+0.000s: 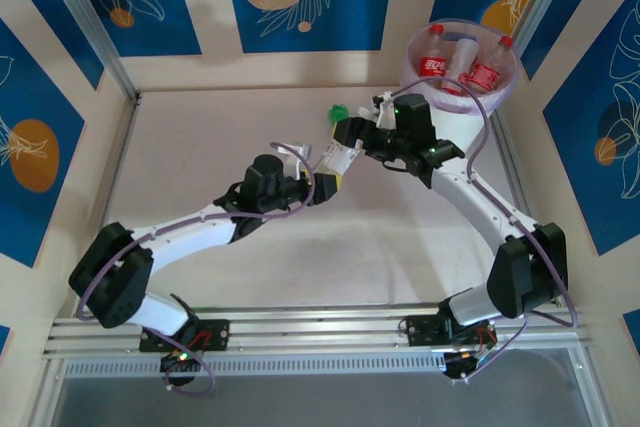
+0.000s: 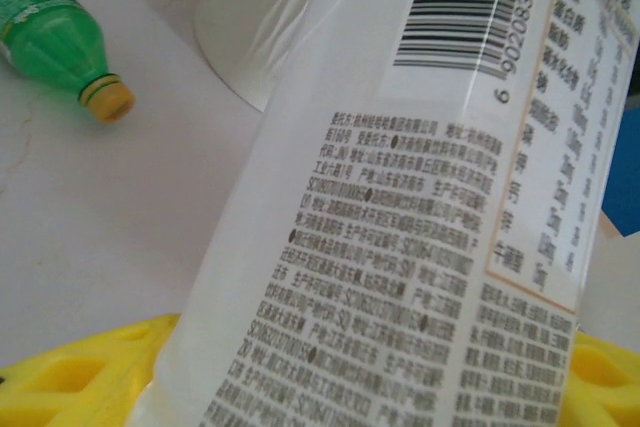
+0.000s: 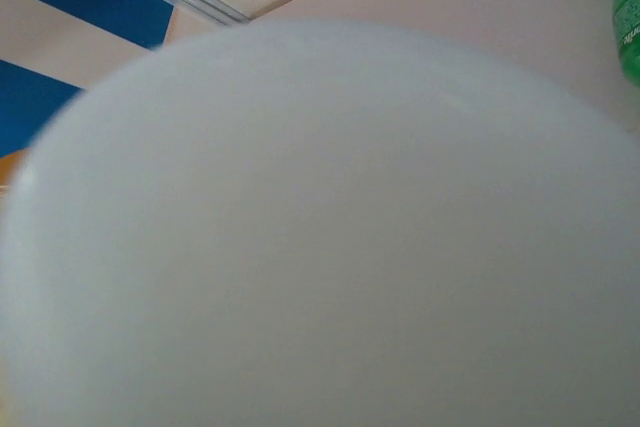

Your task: Put the plastic bottles in the bin

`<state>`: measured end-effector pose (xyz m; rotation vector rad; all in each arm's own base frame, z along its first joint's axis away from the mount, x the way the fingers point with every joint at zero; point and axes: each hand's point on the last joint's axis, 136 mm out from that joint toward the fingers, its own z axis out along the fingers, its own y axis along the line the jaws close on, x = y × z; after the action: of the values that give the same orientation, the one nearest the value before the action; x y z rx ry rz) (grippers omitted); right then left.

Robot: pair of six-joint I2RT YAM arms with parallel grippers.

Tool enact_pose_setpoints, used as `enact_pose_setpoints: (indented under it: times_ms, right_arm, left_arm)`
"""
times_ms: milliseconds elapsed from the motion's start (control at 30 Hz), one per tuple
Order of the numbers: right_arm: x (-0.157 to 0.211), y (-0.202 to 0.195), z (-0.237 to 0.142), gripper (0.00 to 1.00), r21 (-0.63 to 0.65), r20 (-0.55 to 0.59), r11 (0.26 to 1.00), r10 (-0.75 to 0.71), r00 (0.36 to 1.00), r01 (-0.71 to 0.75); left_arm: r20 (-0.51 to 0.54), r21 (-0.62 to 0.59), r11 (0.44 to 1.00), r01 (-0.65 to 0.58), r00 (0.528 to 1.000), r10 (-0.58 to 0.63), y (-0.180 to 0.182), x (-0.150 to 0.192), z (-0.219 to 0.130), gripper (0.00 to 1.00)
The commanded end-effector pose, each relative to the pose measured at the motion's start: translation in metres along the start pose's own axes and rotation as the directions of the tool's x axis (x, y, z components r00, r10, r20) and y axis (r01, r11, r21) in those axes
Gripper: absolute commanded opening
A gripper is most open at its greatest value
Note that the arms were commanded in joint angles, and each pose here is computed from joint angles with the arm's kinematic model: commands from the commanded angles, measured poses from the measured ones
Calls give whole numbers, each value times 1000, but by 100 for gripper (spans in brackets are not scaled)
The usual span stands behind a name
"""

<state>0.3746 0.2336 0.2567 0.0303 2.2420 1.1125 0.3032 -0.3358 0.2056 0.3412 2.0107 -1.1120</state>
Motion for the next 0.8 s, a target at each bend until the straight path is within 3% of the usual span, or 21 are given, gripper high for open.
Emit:
enact_pose_setpoints:
  times_ms: [0,233,333,500,600,767]
  right_arm:
    - [-11,15,-2,74,-44,18,999,-17,1000,18]
    - [-18,27,-19,59,-48,49,997,-50,998,52]
    - [-24,36,-27,55,-49,67,996,-73,995,77]
    - [-62,48,-59,53,63,175,977,-213,961,205]
    - [-101,49,-87,50,199,275,933,-346,897,299]
    - [-173,58,-145,46,422,449,818,-562,695,390]
  left_arm:
    - [28,71,997,-22,999,20,-19,-10,3,61]
    - [40,75,997,-20,999,17,-24,-16,-2,75]
    - [62,71,997,-27,998,22,-26,-21,-9,100]
    - [92,76,996,-37,995,30,-36,-29,-32,100]
    - [86,18,999,-38,996,36,-28,-23,-50,100]
    - [63,-78,997,-11,998,16,-5,-3,-70,100]
